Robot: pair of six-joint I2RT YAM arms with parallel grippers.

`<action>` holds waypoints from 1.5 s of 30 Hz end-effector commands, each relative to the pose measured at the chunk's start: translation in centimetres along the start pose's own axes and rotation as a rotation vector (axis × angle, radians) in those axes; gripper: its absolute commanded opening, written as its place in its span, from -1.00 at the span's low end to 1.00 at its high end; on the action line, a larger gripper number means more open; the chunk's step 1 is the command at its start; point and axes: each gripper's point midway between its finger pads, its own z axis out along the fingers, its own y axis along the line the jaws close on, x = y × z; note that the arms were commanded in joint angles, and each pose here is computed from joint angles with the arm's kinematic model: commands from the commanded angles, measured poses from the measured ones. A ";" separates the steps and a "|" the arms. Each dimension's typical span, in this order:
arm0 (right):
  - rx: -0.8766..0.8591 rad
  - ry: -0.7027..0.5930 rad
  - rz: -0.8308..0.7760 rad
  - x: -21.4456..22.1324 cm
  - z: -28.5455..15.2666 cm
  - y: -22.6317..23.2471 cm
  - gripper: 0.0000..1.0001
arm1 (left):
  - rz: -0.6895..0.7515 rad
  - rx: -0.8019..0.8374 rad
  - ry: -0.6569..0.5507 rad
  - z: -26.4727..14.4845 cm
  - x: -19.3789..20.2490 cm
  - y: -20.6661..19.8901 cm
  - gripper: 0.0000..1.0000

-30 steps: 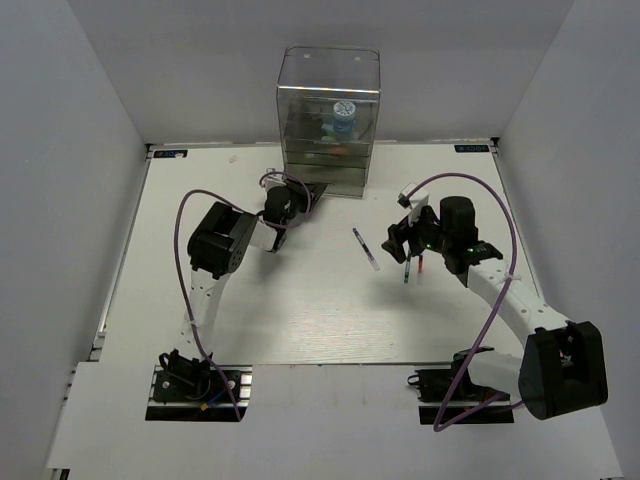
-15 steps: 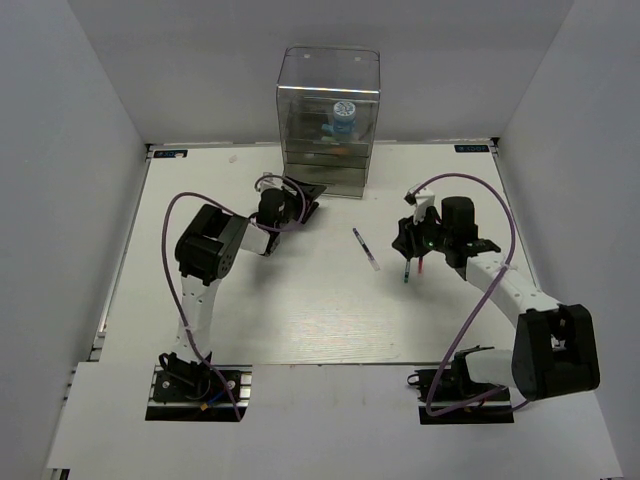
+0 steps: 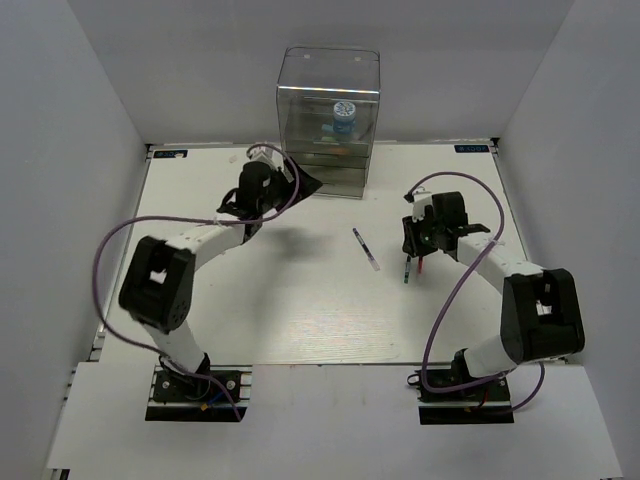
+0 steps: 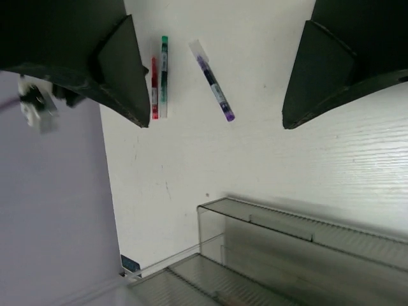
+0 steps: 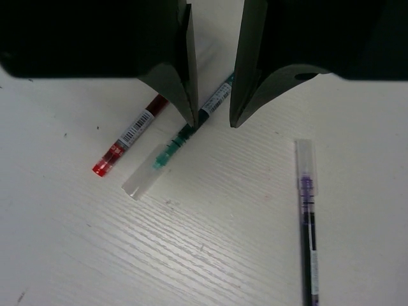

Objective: Sort the stationery into containers
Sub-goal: Pick up the pen from the center of the board.

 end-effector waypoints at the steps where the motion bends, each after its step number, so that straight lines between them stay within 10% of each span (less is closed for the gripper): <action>1: 0.091 0.038 0.017 -0.3 -0.2 -1.7 -0.33 | 0.255 -0.067 0.062 -5.7 -1.3 -1.0 0.93; 18: 0.153 0.253 -0.012 3.9 3.4 -2.6 -0.27 | 0.528 -0.160 -0.176 -16.2 -3.5 1.0 0.98; 27: -0.013 0.374 -0.136 6.3 4.8 0.2 -0.76 | 0.537 -0.154 -0.184 -16.6 -3.7 0.7 0.98; 45: -0.218 -0.329 -0.986 -22.0 3.9 10.3 -1.00 | 0.518 -0.117 -0.098 -14.7 -1.3 1.7 0.98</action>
